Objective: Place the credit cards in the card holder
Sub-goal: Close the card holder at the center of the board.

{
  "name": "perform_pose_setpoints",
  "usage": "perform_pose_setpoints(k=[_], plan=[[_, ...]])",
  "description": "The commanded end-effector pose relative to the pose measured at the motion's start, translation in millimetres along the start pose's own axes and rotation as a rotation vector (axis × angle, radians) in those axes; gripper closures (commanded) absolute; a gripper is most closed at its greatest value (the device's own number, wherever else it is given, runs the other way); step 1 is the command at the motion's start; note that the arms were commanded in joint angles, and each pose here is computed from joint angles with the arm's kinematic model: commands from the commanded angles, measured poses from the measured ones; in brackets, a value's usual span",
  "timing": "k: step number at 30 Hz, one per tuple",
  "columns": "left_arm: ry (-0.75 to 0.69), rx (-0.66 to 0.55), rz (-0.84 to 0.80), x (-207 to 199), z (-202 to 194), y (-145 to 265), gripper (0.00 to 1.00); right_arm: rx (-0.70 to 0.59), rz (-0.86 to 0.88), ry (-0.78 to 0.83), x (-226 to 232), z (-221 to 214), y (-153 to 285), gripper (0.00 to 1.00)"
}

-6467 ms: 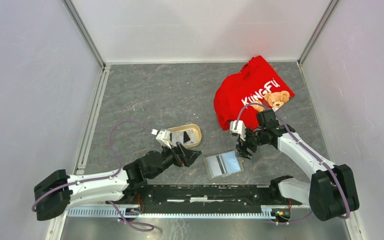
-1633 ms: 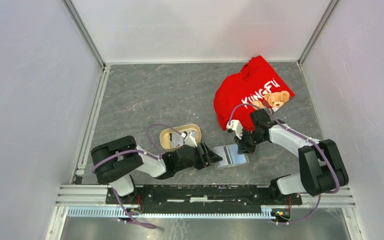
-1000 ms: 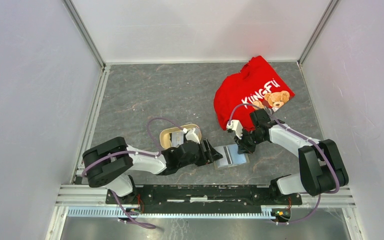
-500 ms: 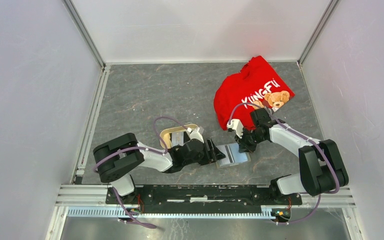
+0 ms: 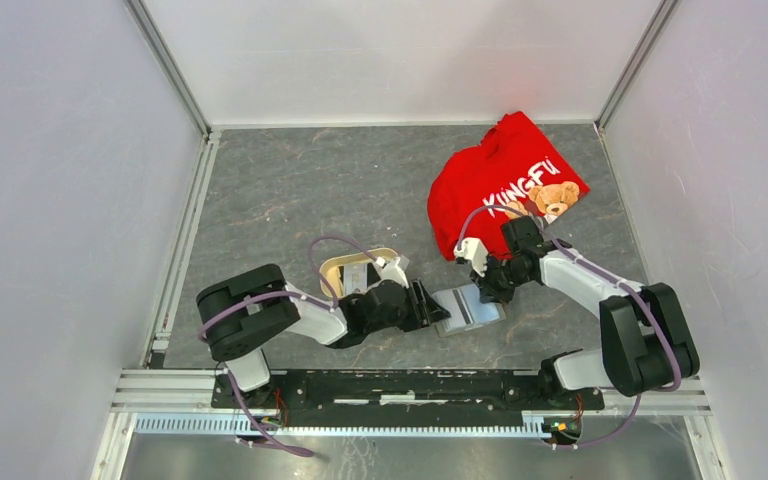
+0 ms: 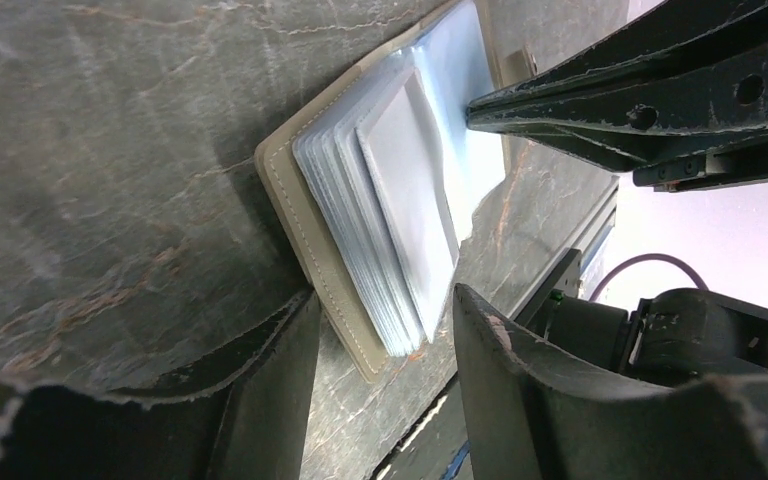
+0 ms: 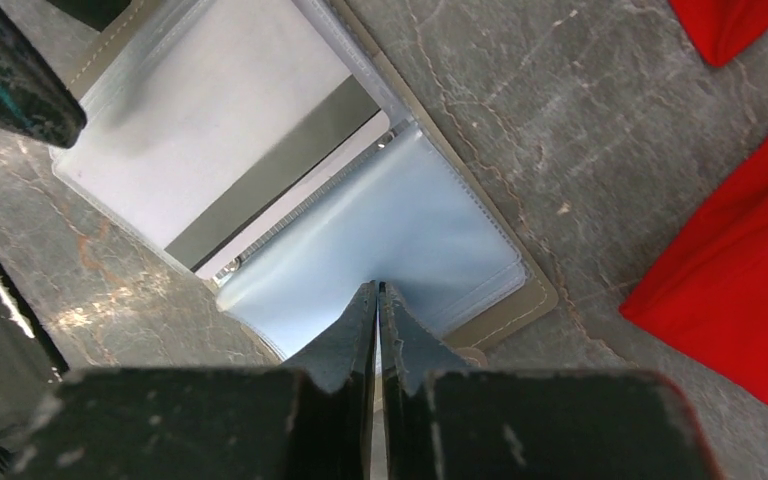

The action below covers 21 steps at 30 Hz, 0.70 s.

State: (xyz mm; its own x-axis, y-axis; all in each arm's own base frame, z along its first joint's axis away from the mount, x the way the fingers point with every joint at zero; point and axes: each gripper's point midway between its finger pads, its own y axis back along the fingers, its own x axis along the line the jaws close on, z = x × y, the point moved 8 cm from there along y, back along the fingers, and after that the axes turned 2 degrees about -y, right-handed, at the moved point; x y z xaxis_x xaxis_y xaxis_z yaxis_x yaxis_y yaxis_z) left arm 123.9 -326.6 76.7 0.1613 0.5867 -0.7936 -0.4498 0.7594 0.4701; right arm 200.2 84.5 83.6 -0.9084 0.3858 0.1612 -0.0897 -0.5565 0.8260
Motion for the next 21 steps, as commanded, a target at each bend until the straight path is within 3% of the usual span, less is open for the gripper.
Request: perform_pose_setpoints(k=[1,7,14,21], plan=[[-0.012,-0.039,-0.123,-36,13,-14,0.43,0.017,-0.05,0.038,-2,-5,2,0.91],[-0.04,-0.054,-0.043,-28,16,-22,0.43,-0.069,-0.052,0.073,1,5,12,0.89],[-0.045,-0.067,-0.008,-23,20,-28,0.51,-0.124,-0.098,0.071,-3,8,24,0.79],[-0.07,-0.065,-0.015,-25,23,-36,0.58,-0.131,-0.067,0.031,-3,2,21,0.77]])
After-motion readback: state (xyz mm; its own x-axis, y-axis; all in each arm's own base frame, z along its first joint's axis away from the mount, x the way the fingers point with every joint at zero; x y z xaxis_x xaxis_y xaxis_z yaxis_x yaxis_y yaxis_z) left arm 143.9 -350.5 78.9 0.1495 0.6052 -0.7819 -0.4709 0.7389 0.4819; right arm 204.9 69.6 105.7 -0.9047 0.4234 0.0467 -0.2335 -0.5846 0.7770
